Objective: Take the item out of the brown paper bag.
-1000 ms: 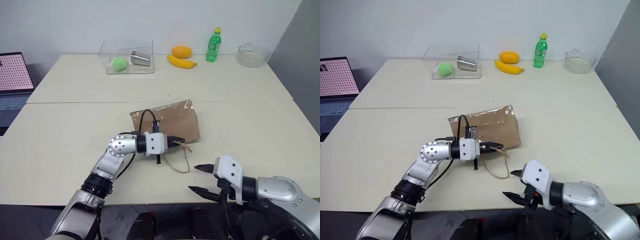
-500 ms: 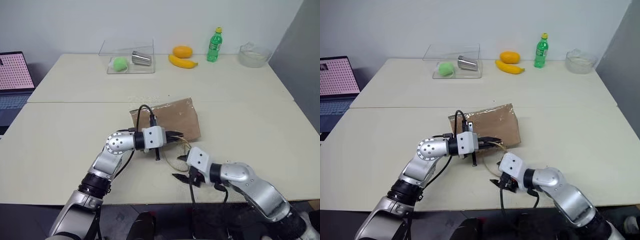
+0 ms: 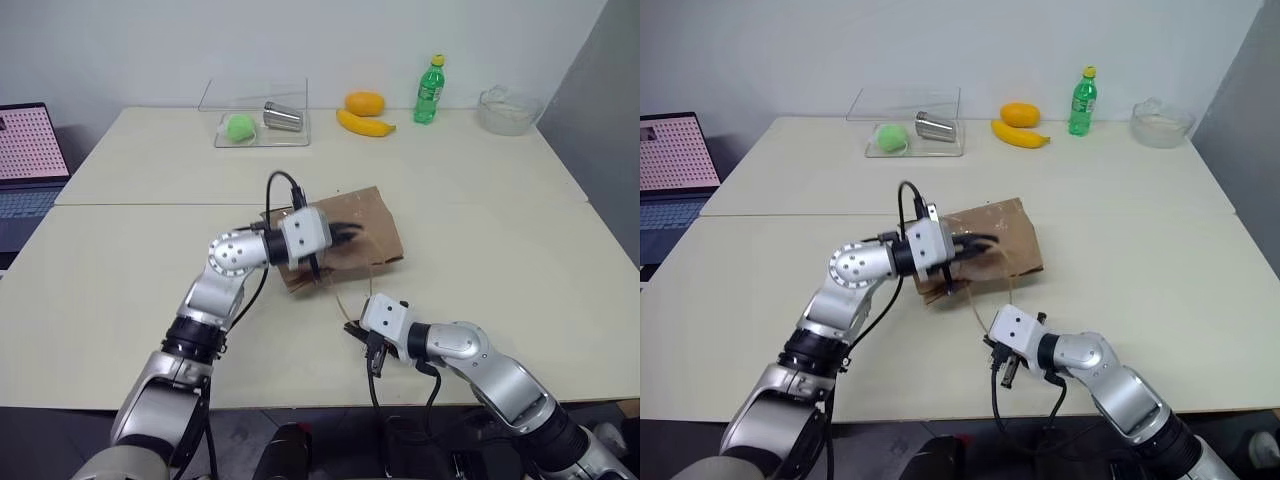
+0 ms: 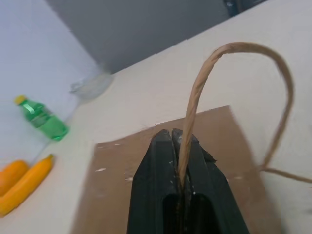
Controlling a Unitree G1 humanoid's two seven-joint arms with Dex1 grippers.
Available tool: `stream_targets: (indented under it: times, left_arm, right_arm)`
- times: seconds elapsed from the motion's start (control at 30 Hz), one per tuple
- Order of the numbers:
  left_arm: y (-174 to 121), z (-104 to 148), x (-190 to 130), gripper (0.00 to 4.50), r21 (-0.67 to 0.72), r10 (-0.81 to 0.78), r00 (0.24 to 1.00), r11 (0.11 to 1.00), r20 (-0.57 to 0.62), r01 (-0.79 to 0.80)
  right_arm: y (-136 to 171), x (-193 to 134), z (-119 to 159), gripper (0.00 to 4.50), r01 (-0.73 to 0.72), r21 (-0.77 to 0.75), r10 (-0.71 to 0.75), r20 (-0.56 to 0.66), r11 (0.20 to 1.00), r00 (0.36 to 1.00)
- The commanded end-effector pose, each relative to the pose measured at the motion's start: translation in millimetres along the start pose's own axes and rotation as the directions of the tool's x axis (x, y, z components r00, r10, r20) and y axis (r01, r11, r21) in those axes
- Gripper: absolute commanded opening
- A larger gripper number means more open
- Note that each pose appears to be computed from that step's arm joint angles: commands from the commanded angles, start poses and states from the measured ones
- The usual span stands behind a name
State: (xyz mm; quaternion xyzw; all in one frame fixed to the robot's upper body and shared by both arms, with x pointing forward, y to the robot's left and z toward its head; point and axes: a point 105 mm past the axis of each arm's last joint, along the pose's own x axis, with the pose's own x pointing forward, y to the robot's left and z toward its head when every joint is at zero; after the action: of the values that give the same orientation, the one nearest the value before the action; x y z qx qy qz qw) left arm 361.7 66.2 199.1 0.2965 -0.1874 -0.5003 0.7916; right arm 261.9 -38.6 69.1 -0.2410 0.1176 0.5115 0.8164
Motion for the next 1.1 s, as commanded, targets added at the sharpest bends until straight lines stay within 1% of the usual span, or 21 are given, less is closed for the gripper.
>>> stream_targets:
  times: [0.03,0.1,0.2,0.27,0.43,0.53,0.63,0.67,0.77,0.9,1.0,1.1]
  left_arm:
    - [39.6,20.7,-1.0,0.00,0.004,0.125,0.990,0.992,0.064,-0.126]
    - [54.9,27.9,1.9,0.00,0.010,0.152,0.985,0.988,0.078,-0.153]
    - [68.1,33.8,5.3,0.00,0.026,0.169,0.981,0.985,0.094,-0.172]
    - [84.9,39.1,5.4,0.00,0.036,0.209,0.972,0.976,0.104,-0.214]
    - [110.8,47.4,2.4,0.00,0.034,0.272,0.955,0.960,0.121,-0.278]
    - [118.1,49.5,0.7,0.00,0.006,0.291,0.947,0.956,0.132,-0.295]
    - [113.0,57.6,-1.0,0.00,-0.089,0.245,0.951,0.969,0.188,-0.232]
    - [105.6,59.7,-0.8,0.00,-0.118,0.208,0.957,0.975,0.204,-0.186]
    - [81.3,64.9,-0.5,0.00,-0.187,0.107,0.968,0.980,0.229,-0.064]
    - [48.6,73.5,-0.7,0.00,-0.261,0.009,0.969,0.964,0.247,0.058]
    - [33.3,75.9,-1.7,0.00,-0.297,-0.030,0.969,0.949,0.244,0.104]
    - [14.3,73.7,-4.0,0.00,-0.325,-0.097,0.968,0.930,0.231,0.170]
  right_arm:
    - [0.7,1.0,-10.0,0.04,0.009,0.012,-0.008,-0.039,1.000,0.999]
    - [1.6,2.6,-11.1,0.04,0.006,0.009,-0.006,-0.044,1.000,0.999]
    - [2.0,4.4,-11.9,0.04,0.001,0.002,-0.001,-0.051,1.000,0.999]
    - [2.4,5.4,-13.1,0.04,-0.005,-0.002,0.004,-0.061,1.000,0.998]
    - [2.0,5.5,-14.7,0.04,-0.007,-0.004,0.006,-0.069,1.000,0.998]
    - [0.8,5.2,-14.8,0.04,0.000,-0.009,-0.001,-0.071,1.000,0.997]
    - [-2.8,2.9,-4.2,0.04,0.017,0.004,-0.017,-0.014,1.000,1.000]
    - [-7.1,1.2,0.9,0.04,0.040,0.018,-0.041,0.009,0.999,0.999]
    - [-15.6,-5.7,14.6,0.67,0.079,0.040,-0.082,0.062,0.996,0.995]
    - [-14.5,-21.2,34.2,2.13,0.061,0.038,-0.065,0.115,0.997,0.991]
    - [-10.0,-33.2,41.4,3.24,0.036,0.017,-0.037,0.116,0.999,0.993]
    - [-5.6,-55.2,52.7,4.36,-0.003,-0.024,0.006,0.114,1.000,0.993]
